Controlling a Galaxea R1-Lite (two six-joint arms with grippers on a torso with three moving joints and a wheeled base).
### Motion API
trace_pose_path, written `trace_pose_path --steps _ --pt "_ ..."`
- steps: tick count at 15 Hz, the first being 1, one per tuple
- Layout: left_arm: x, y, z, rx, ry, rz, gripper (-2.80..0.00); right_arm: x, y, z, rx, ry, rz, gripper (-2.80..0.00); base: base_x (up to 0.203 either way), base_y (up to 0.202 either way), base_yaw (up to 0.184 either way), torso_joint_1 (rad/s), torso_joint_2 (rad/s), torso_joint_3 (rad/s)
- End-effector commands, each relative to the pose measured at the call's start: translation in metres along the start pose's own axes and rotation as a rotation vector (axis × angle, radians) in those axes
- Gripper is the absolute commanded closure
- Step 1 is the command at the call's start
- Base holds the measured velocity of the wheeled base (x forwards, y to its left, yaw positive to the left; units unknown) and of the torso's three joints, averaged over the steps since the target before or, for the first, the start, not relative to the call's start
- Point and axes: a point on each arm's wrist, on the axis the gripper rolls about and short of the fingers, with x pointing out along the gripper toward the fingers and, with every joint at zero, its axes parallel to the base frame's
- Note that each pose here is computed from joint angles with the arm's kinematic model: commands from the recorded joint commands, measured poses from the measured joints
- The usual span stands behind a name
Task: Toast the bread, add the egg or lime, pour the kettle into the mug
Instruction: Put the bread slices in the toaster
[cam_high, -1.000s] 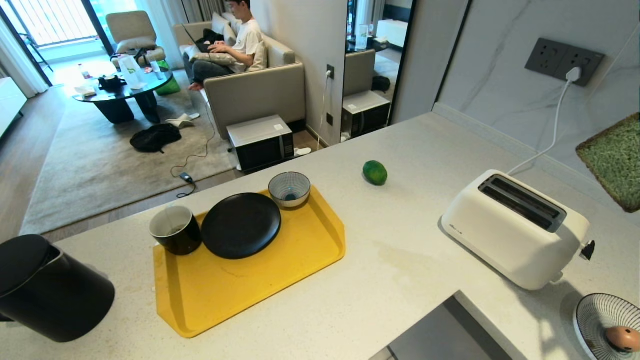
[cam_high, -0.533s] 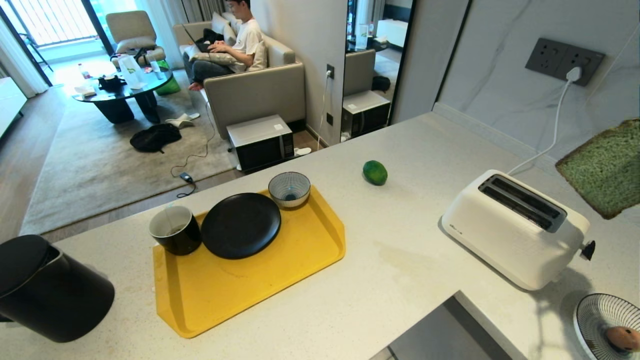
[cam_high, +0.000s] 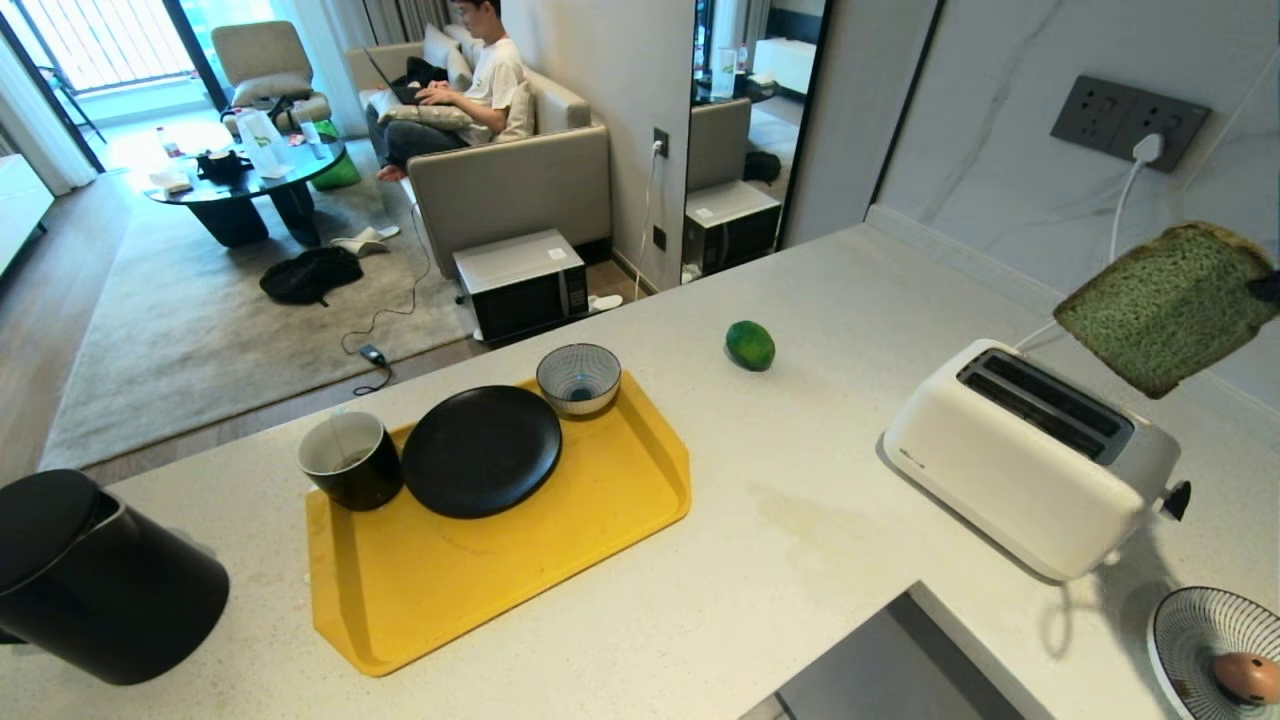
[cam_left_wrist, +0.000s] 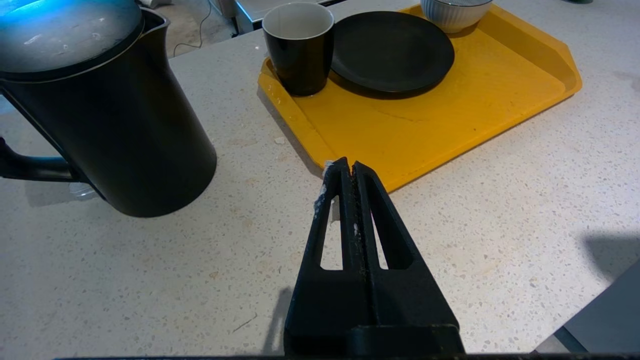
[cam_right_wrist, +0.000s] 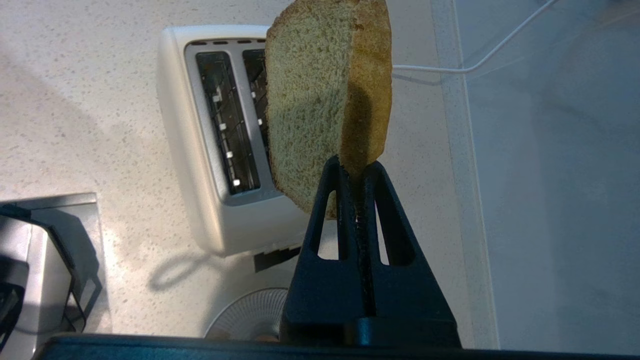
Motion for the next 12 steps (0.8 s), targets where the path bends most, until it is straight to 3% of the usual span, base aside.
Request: trace_pose_path --steps 1,7,12 --pt "0.000 0.000 0.000 0.002 0.001 0.000 0.00 0.029 -0.007 -0.002 0.005 0.038 0.026 0.00 0.000 0.000 0.000 0.000 0.00 0.000" --pt "0.000 0.000 0.000 0.002 0.001 0.000 0.00 0.072 -0.018 -0.008 0.021 0.081 0.064 0.00 0.000 0.000 0.000 0.000 0.00 0.000" --pt "0.000 0.000 0.000 0.002 0.001 0.000 0.00 0.080 -0.026 -0.019 0.005 0.108 0.066 0.00 0.000 0.000 0.000 0.000 0.00 0.000"
